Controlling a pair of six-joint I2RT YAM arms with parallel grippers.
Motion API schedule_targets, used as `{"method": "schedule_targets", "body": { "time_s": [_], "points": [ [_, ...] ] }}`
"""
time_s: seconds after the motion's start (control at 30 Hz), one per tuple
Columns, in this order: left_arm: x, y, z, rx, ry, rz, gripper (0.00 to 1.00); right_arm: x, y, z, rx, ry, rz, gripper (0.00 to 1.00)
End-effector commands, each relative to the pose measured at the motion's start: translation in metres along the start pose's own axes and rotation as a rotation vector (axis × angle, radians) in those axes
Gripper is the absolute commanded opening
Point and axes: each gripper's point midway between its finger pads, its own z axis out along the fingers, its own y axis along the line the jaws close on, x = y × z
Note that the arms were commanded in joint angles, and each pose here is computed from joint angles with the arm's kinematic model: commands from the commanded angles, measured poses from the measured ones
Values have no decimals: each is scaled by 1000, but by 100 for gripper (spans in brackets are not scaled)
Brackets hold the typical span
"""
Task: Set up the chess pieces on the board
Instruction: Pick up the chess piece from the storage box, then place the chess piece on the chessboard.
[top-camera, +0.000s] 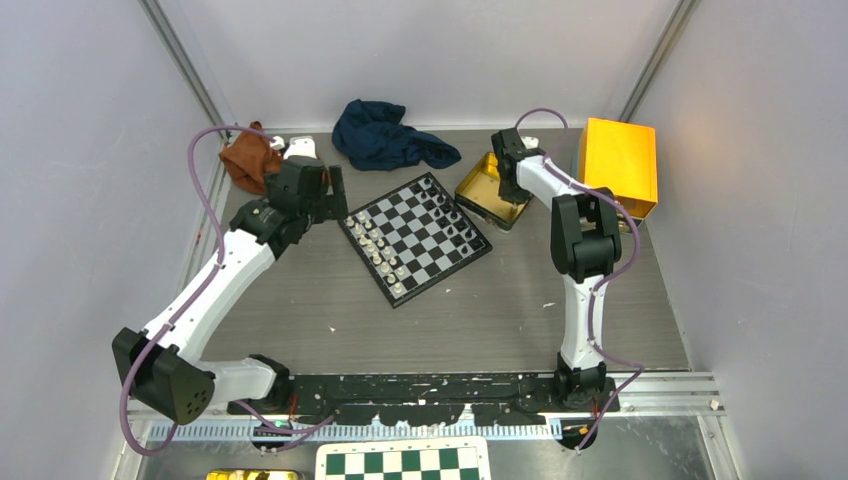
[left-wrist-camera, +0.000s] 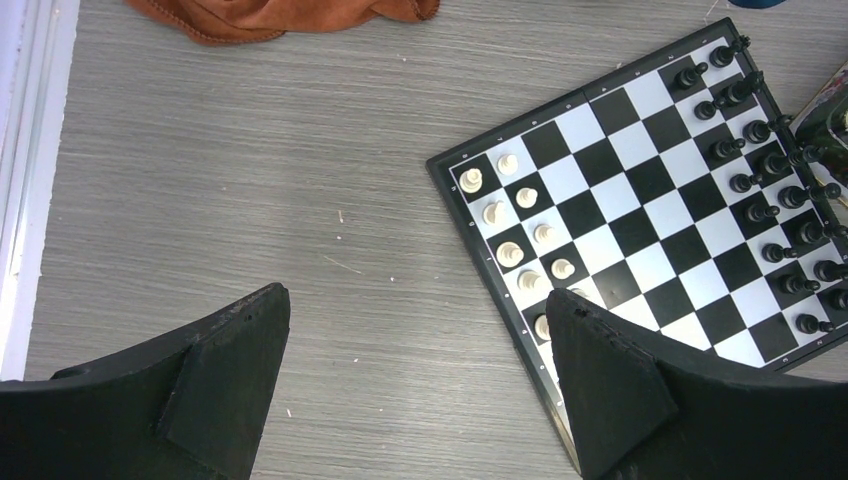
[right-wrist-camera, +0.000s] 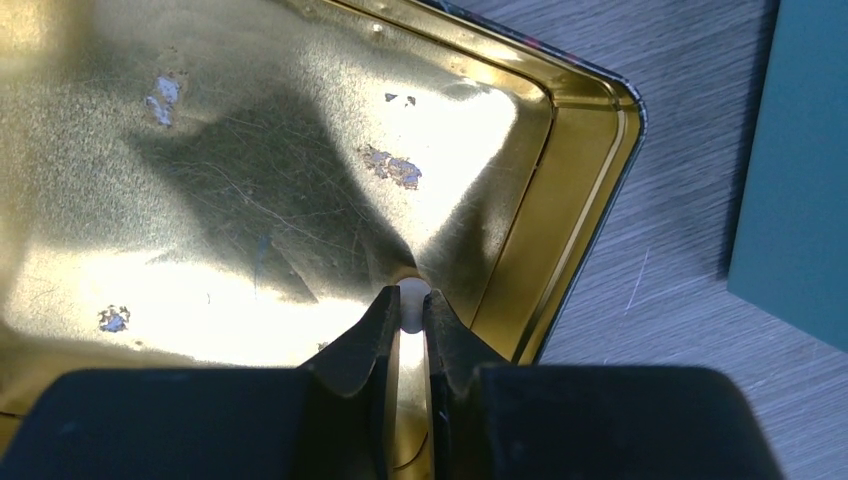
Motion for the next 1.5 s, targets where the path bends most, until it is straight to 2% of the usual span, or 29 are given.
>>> {"method": "schedule_targets", "body": {
  "time_s": [0.0,0.27,0.43,0.63,0.83,1.17,1.47],
  "points": [
    [-17,4,-11,6,-67,-32,100,-45,8,-55,-76,-135,15,0],
    [-12,7,-20,22,-74,-52,100,-49,36,-114,-175,-196,-60,0],
    [-12,10,-27,31,-82,-61,100,-37,58,-151,-227,-218,-124,0],
    [-12,13,-36,39,-95,-72,100,0,87,-196,-296,-226,-223,0],
    [-13,15,-40,41,-110,-86,100,63,117,-233,-396,-204,-308,1],
    [-14,15,-45,54,-120,-110,100,151,159,-262,-501,-140,-438,0],
    [-12,18,-48,52,-121,-117,100,188,181,-257,-526,-100,-509,0]
  ]
}}
